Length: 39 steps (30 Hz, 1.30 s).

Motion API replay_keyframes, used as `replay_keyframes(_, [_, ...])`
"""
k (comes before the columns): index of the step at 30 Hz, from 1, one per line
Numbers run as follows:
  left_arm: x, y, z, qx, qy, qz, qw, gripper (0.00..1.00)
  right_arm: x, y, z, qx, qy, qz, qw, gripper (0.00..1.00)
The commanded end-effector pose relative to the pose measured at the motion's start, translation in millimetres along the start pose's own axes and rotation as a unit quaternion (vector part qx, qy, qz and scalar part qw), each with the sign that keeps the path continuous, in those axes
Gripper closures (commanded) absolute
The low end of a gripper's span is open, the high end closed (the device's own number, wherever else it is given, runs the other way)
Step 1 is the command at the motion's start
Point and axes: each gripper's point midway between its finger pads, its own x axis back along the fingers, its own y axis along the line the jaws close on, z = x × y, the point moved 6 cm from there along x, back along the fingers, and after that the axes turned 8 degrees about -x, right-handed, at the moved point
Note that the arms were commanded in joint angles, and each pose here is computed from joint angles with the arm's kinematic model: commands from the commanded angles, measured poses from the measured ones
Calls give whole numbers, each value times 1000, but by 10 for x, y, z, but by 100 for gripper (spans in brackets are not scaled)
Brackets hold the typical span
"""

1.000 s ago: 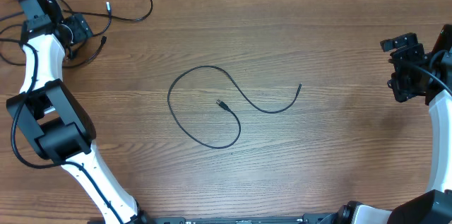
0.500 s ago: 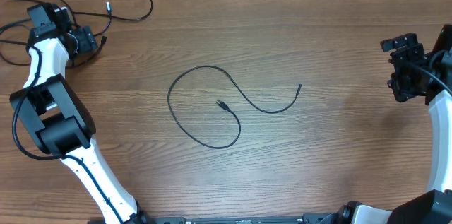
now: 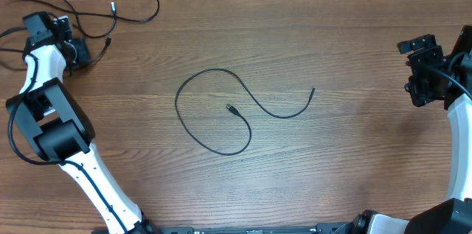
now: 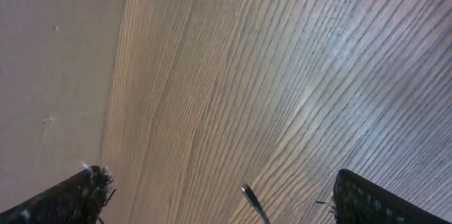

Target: Untangle cables

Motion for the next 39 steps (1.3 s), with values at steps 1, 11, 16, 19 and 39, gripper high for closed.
replay_keyframes(1, [-141,39,186,27,30,9,999,93,30,18,-21,4,-9,-3,1000,0])
replay_keyframes(11, [136,-30,199,47,63,16,997,96,30,18,-21,4,-9,-3,1000,0])
replay_keyframes(16, [483,-21,24,98,43,11,994,96,30,17,-20,4,-9,-3,1000,0])
replay_keyframes(19, [663,-17,-54,99,32,9,995,96,30,18,-21,4,-9,-3,1000,0])
replay_keyframes(39, [1124,-527,-194,128,16,232,964,25,30,17,-20,4,-9,-3,1000,0])
